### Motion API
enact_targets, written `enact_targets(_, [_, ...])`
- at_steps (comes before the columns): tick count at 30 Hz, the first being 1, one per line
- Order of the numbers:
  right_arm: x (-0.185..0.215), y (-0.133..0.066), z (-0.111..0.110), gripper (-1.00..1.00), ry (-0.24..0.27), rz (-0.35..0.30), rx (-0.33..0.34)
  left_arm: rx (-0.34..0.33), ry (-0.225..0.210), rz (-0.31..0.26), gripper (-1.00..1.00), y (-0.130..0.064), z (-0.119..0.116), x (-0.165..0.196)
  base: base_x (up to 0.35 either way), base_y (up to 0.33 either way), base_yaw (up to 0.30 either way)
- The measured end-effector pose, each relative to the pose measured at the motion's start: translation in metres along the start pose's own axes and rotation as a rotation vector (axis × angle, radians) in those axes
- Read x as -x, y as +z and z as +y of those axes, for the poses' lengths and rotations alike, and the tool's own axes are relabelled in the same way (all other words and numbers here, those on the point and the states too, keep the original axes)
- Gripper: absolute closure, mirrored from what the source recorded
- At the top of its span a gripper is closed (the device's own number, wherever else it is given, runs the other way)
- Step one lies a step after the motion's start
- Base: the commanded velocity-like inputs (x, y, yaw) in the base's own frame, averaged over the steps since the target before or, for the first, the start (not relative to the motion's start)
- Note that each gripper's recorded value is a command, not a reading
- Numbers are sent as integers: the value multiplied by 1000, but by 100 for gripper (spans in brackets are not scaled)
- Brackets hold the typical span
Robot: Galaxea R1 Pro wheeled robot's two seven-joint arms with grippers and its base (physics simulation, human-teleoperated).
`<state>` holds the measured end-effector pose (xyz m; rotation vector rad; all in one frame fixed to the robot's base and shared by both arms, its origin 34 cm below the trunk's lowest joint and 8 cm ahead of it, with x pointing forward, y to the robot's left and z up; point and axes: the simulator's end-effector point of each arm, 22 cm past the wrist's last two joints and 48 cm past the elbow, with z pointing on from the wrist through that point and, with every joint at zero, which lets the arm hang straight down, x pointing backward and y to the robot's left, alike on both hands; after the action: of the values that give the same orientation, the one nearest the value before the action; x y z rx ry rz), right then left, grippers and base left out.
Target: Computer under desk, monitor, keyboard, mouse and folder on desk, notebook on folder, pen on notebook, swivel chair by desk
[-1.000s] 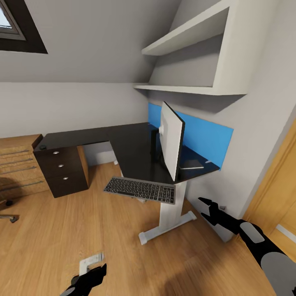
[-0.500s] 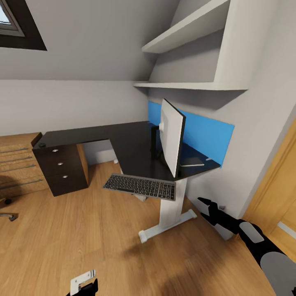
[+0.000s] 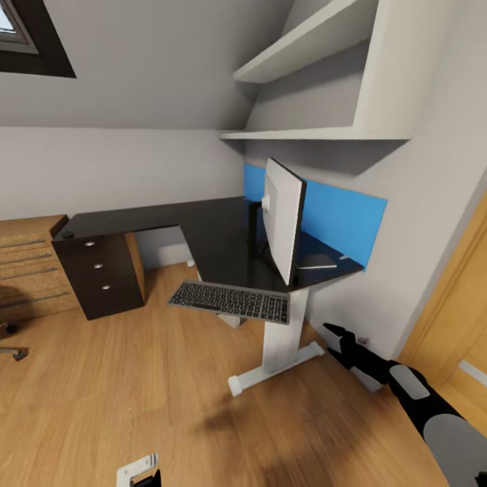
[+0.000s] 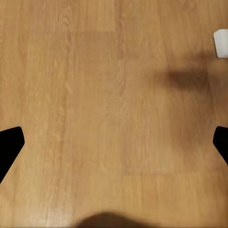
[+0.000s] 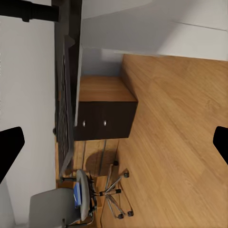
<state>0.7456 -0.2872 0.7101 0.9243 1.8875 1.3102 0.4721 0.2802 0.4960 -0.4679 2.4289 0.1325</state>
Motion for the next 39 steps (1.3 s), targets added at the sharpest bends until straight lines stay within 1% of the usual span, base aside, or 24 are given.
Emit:
enact_targets(6, [-3, 2, -9, -100, 1, 0, 10, 0, 1, -11, -100, 8, 0, -7, 0, 0, 0])
enact_targets(7, [-3, 2, -8, -100, 1, 1, 13, -2, 1, -18, -100, 8, -1, -5, 0, 0, 0])
enact_targets(8, [-3, 2, -6, -100, 2, 1, 24, -11, 0, -38, -100, 7, -5, -2, 0, 0, 0])
enact_targets(10, [-3, 2, -4, -100, 2, 1, 31, -14, 1, -42, -100, 7, -6, -1, 0, 0, 0])
enact_targets(12, [-3, 3, -3, -100, 3, 2, 37, -17, 3, -42, -100, 7, -7, -2, 0, 0, 0])
enact_targets(16, [-3, 3, -2, -100, 3, 3, 40, -17, 25, -25, -100, 8, -7, -12, 49, 0, 0])
enact_targets(22, [-4, 3, -2, -100, 3, 3, 41, -16, 55, -22, -100, 8, -7, -16, 158, 0, 0])
enact_targets(30, [-5, 3, -2, -100, 4, 5, 40, -15, 62, -22, -100, 8, -7, -16, 55, 0, 0])
enact_targets(38, [-6, 4, -3, -100, 4, 7, 38, -16, 63, -22, -100, 8, -7, -17, 197, 0, 0])
enact_targets(39, [-16, 10, -1, -100, 11, 20, 45, -15, 63, -22, -100, 8, -7, -17, 48, 0, 0])
